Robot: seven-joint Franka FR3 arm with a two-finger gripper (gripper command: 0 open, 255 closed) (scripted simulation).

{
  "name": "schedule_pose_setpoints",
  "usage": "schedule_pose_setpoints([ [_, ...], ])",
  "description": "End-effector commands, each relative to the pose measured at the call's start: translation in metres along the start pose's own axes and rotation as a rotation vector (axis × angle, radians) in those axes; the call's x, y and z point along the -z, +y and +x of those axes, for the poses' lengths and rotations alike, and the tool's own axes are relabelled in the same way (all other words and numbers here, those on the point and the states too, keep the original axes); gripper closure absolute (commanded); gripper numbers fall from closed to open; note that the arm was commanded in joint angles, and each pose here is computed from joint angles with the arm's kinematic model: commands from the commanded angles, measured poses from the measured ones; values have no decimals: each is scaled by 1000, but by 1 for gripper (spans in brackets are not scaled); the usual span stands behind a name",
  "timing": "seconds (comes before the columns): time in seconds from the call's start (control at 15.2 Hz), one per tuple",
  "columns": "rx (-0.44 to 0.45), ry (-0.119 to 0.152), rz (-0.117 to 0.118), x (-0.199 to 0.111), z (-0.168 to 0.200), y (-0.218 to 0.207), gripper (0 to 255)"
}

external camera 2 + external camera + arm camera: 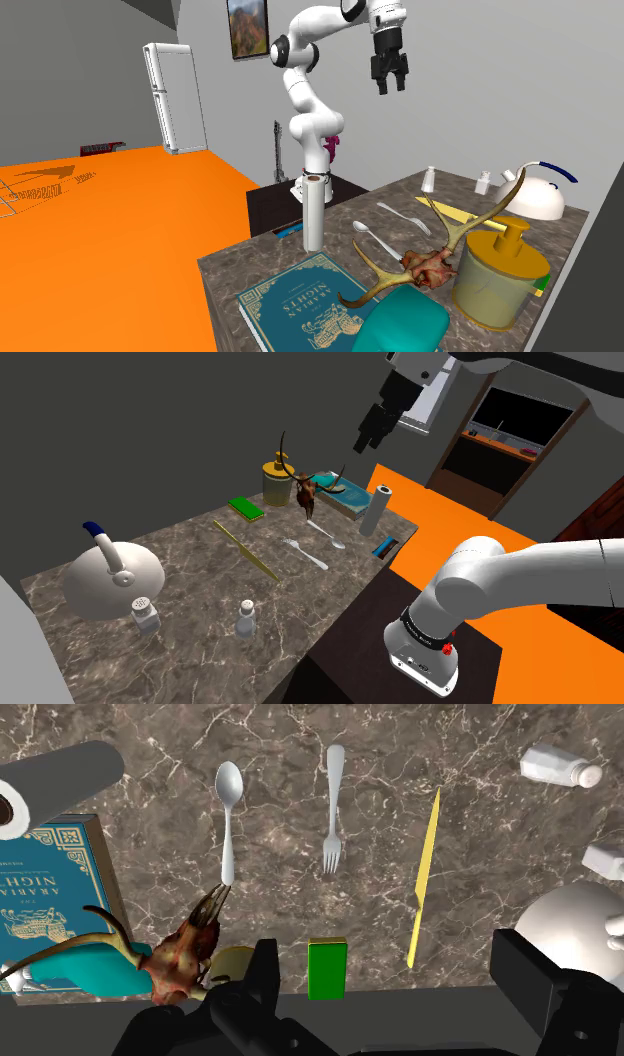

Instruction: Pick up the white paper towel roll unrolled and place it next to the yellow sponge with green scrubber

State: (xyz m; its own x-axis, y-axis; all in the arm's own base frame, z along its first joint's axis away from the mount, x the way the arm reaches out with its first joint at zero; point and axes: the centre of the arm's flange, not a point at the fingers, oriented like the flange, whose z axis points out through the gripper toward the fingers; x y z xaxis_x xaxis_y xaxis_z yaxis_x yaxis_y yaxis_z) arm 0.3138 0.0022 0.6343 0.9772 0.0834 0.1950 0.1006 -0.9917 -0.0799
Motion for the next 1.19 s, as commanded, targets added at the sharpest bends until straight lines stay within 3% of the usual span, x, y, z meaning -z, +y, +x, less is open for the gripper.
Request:
schedule_pose_setpoints([
  [0.0,0,0,0,0,0,0,0],
  [1.12,9,4,-52,-96,-54,187,0],
])
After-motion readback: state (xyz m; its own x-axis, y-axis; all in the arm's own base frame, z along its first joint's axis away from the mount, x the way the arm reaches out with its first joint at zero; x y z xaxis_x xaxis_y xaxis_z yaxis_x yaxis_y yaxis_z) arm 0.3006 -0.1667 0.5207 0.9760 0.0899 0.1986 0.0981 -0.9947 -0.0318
